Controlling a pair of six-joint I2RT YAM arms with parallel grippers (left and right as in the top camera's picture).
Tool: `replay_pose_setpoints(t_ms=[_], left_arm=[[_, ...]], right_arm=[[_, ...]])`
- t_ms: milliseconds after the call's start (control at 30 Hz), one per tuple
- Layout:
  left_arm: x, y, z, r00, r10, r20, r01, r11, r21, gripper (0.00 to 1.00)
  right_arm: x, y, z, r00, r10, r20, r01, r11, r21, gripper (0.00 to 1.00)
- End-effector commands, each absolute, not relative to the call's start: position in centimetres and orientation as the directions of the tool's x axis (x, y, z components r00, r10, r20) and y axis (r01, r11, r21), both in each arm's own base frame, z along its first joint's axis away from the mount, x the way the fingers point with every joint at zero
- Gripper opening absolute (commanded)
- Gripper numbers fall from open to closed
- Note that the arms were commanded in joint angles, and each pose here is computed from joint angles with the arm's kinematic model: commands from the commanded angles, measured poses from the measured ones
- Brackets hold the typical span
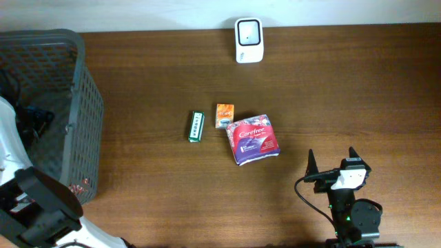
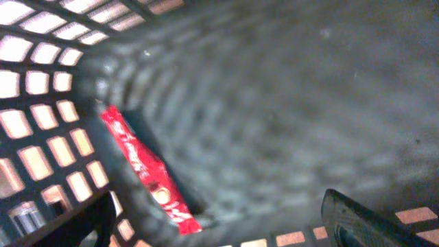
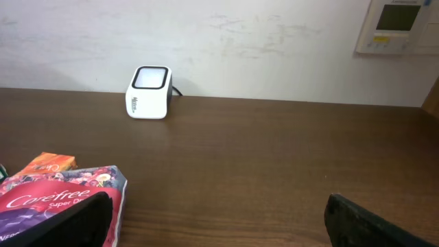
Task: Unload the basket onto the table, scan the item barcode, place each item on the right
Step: 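Pick the red Nescafe stick from the basket and lay it on the table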
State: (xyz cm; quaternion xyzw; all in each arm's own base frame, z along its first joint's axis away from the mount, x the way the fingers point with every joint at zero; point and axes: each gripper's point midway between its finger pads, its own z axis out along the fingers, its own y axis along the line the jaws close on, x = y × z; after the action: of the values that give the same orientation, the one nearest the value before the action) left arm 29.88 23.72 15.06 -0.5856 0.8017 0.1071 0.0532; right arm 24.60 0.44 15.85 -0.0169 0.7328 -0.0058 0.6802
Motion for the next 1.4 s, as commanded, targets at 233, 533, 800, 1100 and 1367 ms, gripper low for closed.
replay_pose_setpoints(t_ms=[233, 533, 800, 1100, 1367], left_arm=[[26.6, 21.6, 7.0, -0.184, -0.975, -0.125, -0.972, 0.161, 0.171, 0.92], [21.8, 22.7, 3.1, -0.073, -0.994, -0.082, -0.975, 0.053, 0.217, 0.88], [20.1, 21.7, 0.2, -0.063, -0.996, -0.066, -0.972, 0.046, 0.231, 0.52], [21.0, 23.6, 4.9, -0.090, -0.991, -0.102, -0.960, 0.059, 0.273, 0.66], [19.4, 23.1, 1.6, -0.044, -0.990, -0.136, -0.955, 0.002, 0.297, 0.63]], right_arm=[[24.6, 0.3, 15.5, -0.080, -0.032, -0.996, -0.010, 0.999, -0.031, 0.98], [24.6, 0.3, 15.5, -0.080, -0.032, -0.996, -0.010, 0.999, -0.031, 0.98], [24.6, 0.3, 15.5, -0.080, -0.032, -0.996, -0.010, 0.999, -0.031, 0.98], [24.6, 0.3, 15.5, -0.080, -0.032, -0.996, -0.010, 0.999, -0.031, 0.98], [24.6, 0.3, 15.5, -0.080, -0.031, -0.996, -0.010, 0.999, -0.031, 0.98]])
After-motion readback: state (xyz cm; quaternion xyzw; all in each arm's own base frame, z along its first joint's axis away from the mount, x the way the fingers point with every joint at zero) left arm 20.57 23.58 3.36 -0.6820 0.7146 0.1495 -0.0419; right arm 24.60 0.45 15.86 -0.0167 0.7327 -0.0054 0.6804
